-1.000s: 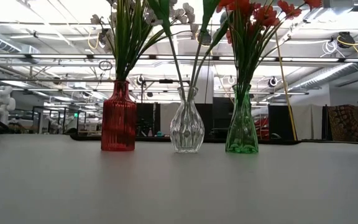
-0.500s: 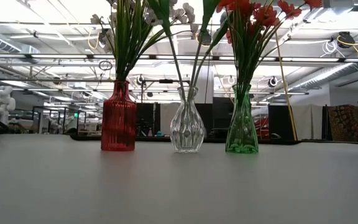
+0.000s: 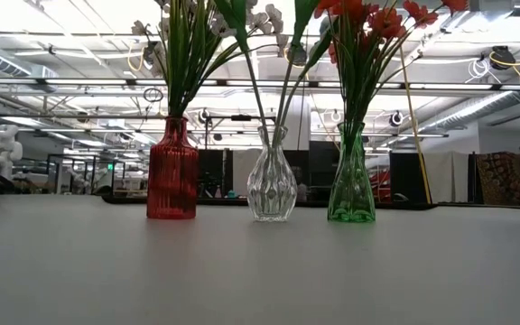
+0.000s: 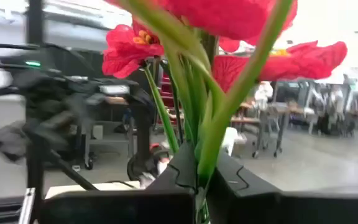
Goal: Sort flowers into vase by color
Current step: Put the red flower into the green flower vase
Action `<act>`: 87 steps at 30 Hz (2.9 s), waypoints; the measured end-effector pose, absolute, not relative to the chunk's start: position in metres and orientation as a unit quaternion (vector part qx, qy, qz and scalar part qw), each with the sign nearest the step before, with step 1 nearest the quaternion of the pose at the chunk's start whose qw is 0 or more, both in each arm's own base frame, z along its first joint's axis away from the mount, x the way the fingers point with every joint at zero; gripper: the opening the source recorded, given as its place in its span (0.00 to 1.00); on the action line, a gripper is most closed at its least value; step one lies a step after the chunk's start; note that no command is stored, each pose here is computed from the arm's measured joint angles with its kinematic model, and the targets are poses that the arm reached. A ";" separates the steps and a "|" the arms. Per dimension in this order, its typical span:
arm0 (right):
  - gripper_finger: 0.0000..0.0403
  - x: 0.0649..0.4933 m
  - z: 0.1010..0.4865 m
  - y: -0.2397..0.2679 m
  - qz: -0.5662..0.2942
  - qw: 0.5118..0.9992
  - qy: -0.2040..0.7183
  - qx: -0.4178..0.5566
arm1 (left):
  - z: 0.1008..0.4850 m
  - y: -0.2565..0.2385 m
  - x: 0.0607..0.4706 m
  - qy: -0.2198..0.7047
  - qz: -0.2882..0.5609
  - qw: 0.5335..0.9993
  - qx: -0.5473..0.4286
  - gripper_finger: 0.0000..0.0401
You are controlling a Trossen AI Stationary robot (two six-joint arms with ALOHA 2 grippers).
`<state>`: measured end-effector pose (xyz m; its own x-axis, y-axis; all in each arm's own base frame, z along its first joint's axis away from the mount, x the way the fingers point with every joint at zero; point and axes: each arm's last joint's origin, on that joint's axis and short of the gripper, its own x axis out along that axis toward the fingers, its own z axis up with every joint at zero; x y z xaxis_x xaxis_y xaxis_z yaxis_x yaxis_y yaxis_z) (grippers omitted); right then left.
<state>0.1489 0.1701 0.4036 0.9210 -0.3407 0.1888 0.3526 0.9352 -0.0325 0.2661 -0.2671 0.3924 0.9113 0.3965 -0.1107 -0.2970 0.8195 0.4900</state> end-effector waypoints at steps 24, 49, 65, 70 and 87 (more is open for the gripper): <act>0.00 0.099 0.355 0.123 -0.191 0.979 -0.061 0.024 | 0.325 -0.273 0.254 0.216 0.060 0.966 0.130 0.46; 0.00 0.177 0.294 0.106 -0.263 0.962 -0.079 0.004 | 0.325 -0.275 0.254 0.223 0.034 0.967 0.114 0.46; 0.00 0.196 0.267 0.105 -0.294 0.955 -0.037 0.016 | 0.325 -0.276 0.254 0.225 0.030 0.968 0.112 0.46; 0.01 0.190 0.277 0.102 -0.294 0.954 -0.054 0.037 | 0.325 -0.276 0.254 0.225 0.030 0.968 0.112 0.46; 0.02 0.192 0.257 0.094 -0.304 0.950 -0.012 0.072 | 0.326 -0.276 0.254 0.224 0.030 0.968 0.110 0.46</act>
